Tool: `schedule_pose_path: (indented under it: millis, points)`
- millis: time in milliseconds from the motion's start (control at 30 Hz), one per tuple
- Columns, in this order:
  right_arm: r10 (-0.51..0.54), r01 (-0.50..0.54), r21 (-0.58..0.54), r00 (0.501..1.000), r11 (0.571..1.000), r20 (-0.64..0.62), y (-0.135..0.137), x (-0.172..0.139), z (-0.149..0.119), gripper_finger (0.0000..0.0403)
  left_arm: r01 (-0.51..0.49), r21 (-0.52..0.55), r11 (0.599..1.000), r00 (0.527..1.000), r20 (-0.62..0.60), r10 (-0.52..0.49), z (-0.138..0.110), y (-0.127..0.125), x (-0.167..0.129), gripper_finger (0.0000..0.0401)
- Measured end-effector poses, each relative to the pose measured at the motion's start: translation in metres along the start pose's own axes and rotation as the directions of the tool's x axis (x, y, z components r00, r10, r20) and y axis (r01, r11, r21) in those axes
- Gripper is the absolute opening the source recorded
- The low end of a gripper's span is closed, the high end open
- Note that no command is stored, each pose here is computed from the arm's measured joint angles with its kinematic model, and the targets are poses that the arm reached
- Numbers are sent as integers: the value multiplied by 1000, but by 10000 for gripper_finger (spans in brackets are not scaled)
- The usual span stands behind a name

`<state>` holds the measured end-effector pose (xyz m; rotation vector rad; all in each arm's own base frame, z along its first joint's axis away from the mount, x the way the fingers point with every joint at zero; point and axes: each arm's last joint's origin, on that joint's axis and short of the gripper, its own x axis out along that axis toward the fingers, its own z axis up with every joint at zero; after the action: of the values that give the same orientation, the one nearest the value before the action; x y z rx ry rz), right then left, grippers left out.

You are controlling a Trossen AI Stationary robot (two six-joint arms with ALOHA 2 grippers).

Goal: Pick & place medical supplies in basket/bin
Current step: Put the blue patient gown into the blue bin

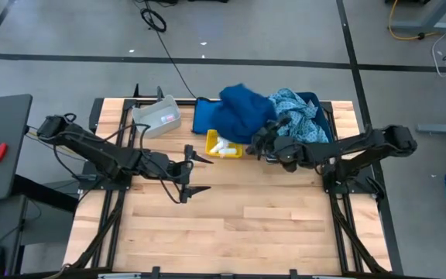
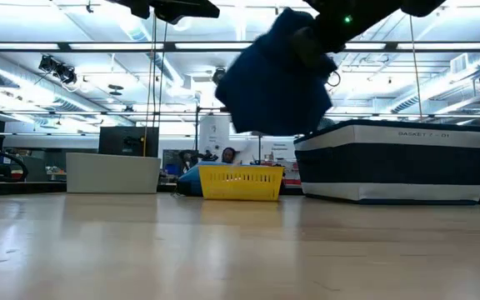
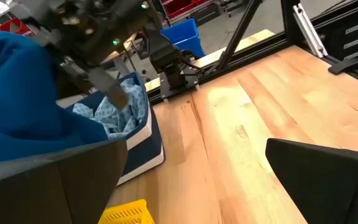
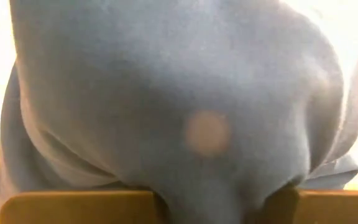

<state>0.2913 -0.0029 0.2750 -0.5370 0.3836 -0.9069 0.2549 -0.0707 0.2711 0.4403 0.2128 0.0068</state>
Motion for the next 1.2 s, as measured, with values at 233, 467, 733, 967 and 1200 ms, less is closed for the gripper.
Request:
schedule_pose_path:
  millis: [233, 467, 733, 967, 1200]
  points:
    - [-219, 208, -84, 965, 974, -146, -21, 4, -9, 63, 10, 2, 1000, 1000, -24, -10, -3, -1, 0, 388]
    - [-400, 354, -206, 878, 912, -263, -31, 14, -26, 63, 11, -7, 1000, 1000, -27, -11, -3, -1, 0, 388]
    - [-452, 397, -225, 834, 890, -317, -39, 25, -41, 63, 24, -9, 1000, 999, -23, -25, -3, -2, 0, 388]
    - [-200, 224, 3, 876, 975, -439, -39, 31, -71, 63, 31, -18, 999, 999, -40, -31, -5, -2, 0, 388]
    - [-86, 186, 78, 737, 979, -670, -49, 22, -105, 63, 31, -24, 999, 999, -42, -32, -5, -2, 0, 388]
